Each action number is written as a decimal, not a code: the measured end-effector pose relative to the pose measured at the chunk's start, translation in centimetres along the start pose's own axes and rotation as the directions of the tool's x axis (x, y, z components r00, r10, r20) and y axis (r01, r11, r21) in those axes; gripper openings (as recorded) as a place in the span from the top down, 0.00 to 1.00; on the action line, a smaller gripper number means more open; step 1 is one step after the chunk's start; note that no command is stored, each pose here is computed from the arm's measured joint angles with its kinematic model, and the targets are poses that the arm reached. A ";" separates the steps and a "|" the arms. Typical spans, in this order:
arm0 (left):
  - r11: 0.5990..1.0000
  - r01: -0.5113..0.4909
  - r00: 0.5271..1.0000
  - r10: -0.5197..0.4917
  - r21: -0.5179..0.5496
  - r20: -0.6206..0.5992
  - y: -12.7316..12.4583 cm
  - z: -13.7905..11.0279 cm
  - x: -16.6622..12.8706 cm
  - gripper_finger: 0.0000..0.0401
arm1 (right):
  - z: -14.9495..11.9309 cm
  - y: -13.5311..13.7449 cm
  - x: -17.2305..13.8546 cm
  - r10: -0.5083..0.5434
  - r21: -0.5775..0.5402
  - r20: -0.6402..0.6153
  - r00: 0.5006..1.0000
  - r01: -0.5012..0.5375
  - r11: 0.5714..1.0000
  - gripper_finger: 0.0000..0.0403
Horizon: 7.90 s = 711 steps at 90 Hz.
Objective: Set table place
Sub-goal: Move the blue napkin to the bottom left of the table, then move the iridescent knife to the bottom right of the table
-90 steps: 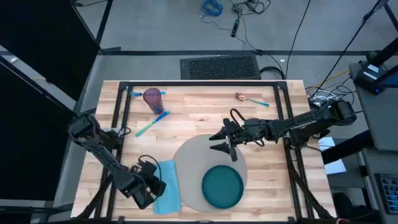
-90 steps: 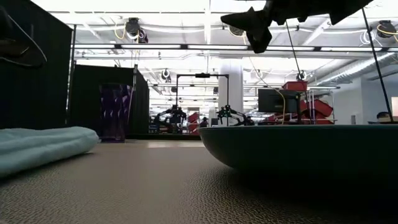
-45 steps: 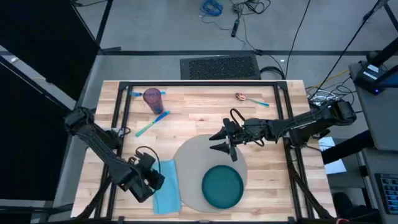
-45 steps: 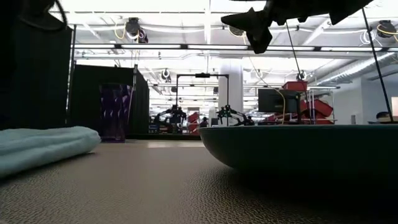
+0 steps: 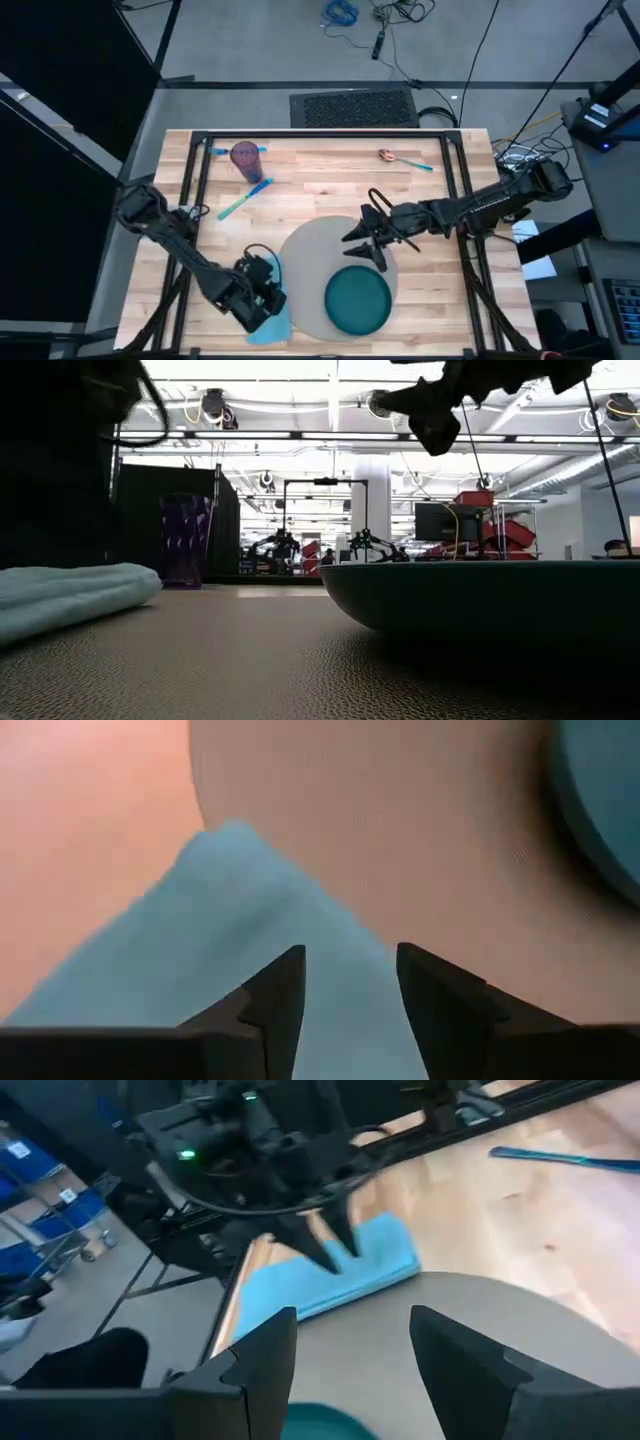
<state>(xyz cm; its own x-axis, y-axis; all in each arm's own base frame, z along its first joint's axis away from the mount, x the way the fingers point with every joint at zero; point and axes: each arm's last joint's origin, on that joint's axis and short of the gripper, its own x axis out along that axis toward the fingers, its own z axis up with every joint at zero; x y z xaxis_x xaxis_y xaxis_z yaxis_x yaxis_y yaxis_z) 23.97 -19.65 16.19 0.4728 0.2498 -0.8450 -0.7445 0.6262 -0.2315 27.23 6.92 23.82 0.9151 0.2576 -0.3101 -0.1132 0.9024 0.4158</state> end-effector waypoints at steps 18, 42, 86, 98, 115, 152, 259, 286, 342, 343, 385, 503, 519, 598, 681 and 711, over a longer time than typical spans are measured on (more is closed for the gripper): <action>0.998 -0.038 0.998 0.040 0.051 -0.040 -0.1 0.1 1.9 0.64 | -0.9 0.9 0.0 -0.067 -0.001 -0.012 0.998 0.067 0.998 0.55; 0.996 -0.016 0.999 0.020 0.093 -0.045 -0.6 -0.3 2.8 0.64 | -1.6 1.8 -0.1 -0.068 0.036 -0.034 0.997 0.069 0.997 0.55; 0.993 0.068 0.998 -0.066 0.096 -0.019 -1.5 -0.3 2.9 0.64 | -1.9 2.6 -0.1 -0.038 0.056 -0.044 0.998 0.040 0.998 0.55; 0.995 0.058 0.998 -0.060 0.077 0.027 -1.3 -0.1 2.4 0.64 | -1.9 2.6 -0.1 -0.038 0.056 -0.043 0.998 0.040 0.998 0.55; 0.999 -0.005 0.999 0.004 0.048 0.037 -0.7 0.4 2.4 0.64 | -1.9 2.6 -0.1 -0.038 0.051 -0.044 0.998 0.040 0.998 0.55; 0.996 -0.065 0.998 0.066 0.053 -0.024 -0.3 1.3 4.3 0.64 | -1.9 2.6 -0.1 -0.034 0.048 -0.046 0.998 0.037 0.998 0.55; 0.918 -0.254 0.965 0.222 0.304 0.136 0.4 6.9 -3.4 0.64 | -1.4 1.2 -0.1 -0.091 0.046 -0.038 0.995 0.093 0.995 0.55; 0.914 -0.310 0.949 0.312 0.262 0.038 7.4 14.2 -7.6 0.64 | -1.2 -2.2 -0.3 -0.114 -0.133 -0.176 0.978 0.092 0.987 0.55; 0.951 -0.310 0.934 0.307 -0.009 0.185 15.1 21.1 -10.8 0.64 | 4.4 -13.1 -3.9 -0.092 0.118 -0.118 0.989 0.106 0.987 0.65; 0.954 -0.301 0.935 0.297 -0.010 0.192 15.1 21.3 -10.8 0.64 | 4.4 -13.1 -4.0 -0.096 0.123 -0.126 0.987 0.111 0.986 0.65; 0.976 -0.131 0.981 0.103 0.172 0.163 16.3 24.1 -10.6 0.64 | 4.2 -21.6 -12.1 -0.489 0.163 -0.494 0.719 0.629 0.760 0.64; 0.977 -0.034 0.973 0.080 0.210 -0.215 15.0 16.4 -6.8 0.64 | 6.6 -24.4 -3.8 -0.169 0.064 -0.643 0.747 0.273 0.960 0.72; 0.959 -0.214 0.935 0.256 0.184 -0.245 16.3 13.2 -5.1 0.64 | 6.8 -24.8 -4.1 -0.178 0.063 -0.632 0.754 0.279 0.958 0.72; 0.955 -0.265 0.923 0.292 0.133 -0.250 22.5 14.8 1.9 0.64 | 6.4 -22.6 -2.2 -0.131 0.066 -0.662 0.738 0.232 0.970 0.72; 0.947 -0.231 0.885 0.299 0.222 -0.356 22.3 14.9 5.8 0.64 | 6.3 -22.6 -2.3 -0.125 0.065 -0.675 0.727 0.227 0.972 0.72; 0.955 -0.167 0.907 0.246 0.246 -0.341 20.8 14.3 5.9 0.76 | 6.1 -22.5 -2.5 -0.113 0.091 -0.692 0.713 0.242 0.966 0.72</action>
<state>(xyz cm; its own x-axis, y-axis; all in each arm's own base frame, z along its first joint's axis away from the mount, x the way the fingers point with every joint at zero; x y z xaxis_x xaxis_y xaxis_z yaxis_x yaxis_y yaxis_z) 18.02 5.40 13.28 0.0848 0.1291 -0.9880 -0.6738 0.7379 0.0386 29.85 -16.07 20.43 0.3969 0.3209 -0.8599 0.1469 0.9026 0.4046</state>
